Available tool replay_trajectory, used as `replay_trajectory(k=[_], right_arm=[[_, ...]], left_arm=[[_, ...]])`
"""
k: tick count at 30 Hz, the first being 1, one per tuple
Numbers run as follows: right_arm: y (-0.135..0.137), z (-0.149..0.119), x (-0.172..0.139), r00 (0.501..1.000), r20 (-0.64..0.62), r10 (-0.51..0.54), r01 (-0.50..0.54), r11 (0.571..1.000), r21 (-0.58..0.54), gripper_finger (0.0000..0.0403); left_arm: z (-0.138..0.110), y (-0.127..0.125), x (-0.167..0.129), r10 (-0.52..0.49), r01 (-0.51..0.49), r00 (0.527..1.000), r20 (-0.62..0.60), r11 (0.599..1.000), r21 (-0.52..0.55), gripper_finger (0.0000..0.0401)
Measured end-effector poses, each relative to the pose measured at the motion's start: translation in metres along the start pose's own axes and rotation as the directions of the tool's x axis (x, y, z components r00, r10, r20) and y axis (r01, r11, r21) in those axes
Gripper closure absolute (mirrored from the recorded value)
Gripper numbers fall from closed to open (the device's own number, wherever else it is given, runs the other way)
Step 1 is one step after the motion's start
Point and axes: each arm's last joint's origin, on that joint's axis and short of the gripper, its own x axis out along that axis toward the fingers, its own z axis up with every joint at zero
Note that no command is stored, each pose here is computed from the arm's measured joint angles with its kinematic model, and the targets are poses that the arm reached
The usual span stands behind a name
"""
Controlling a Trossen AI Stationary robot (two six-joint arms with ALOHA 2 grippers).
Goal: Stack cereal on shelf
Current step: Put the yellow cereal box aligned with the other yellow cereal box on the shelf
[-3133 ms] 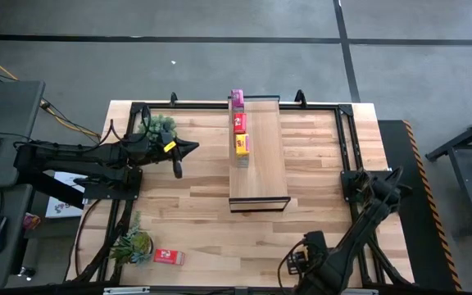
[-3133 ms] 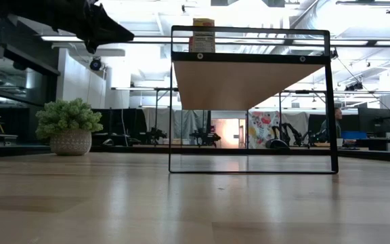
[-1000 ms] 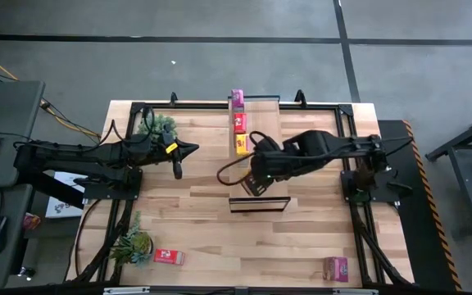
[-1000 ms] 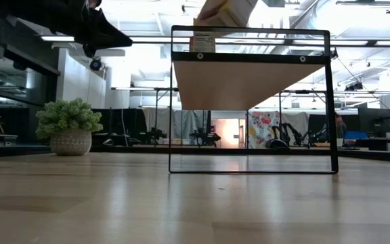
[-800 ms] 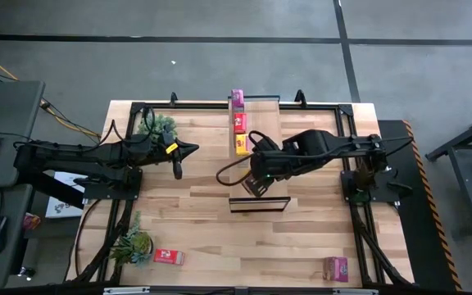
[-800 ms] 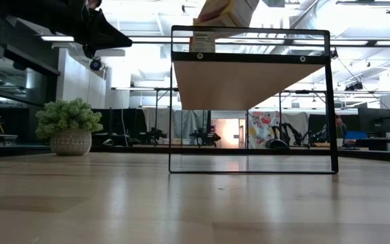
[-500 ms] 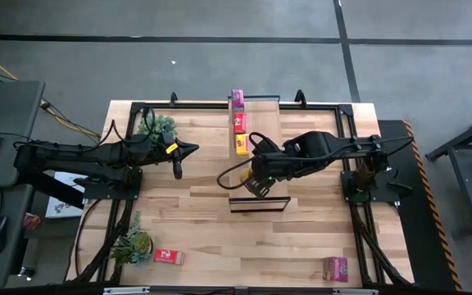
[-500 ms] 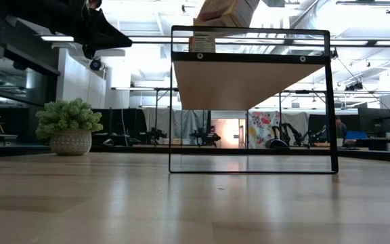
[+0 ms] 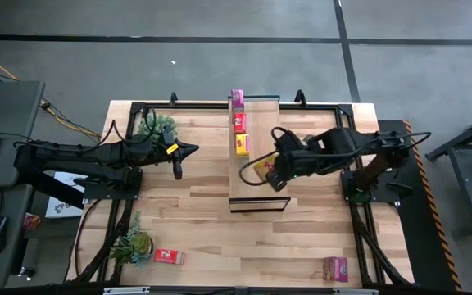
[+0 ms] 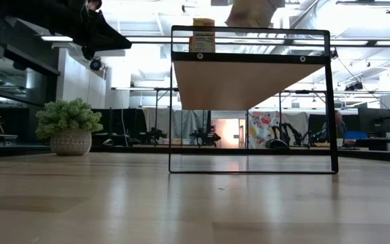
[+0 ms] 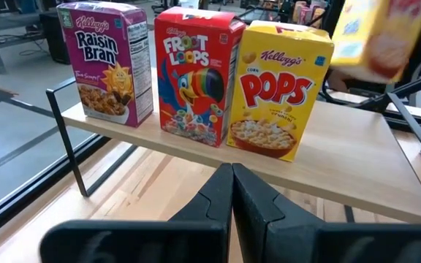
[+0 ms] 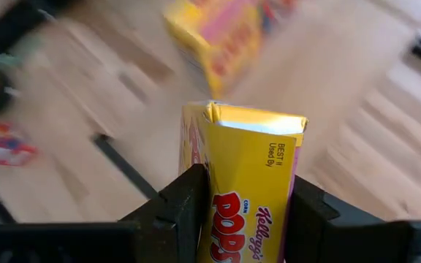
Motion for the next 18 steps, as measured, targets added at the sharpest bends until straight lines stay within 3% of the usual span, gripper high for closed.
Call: replay_trajectory(k=[4, 10, 18], right_arm=[[-0.03, -0.018, -0.001, 0.998, -0.035, -0.044, 0.048, 0.993, 0.104, 0.0269], [-0.065, -0.03, -0.011, 0.994, 0.056, -0.095, 0.077, 0.963, 0.259, 0.0269], [-0.07, -0.015, -0.009, 0.974, 0.195, -0.117, 0.051, 0.948, 0.314, 0.0269]], left_arm=[[0.0, 0.0, 0.0, 0.0, 0.0, 1.0, 0.003, 1.0, 0.0, 0.0401], [0.003, 0.0, 0.0, -0.004, 0.004, 1.0, 0.03, 1.0, -0.008, 0.0401], [0.004, 0.0, 0.0, -0.005, 0.005, 0.999, 0.039, 1.0, -0.011, 0.0401]])
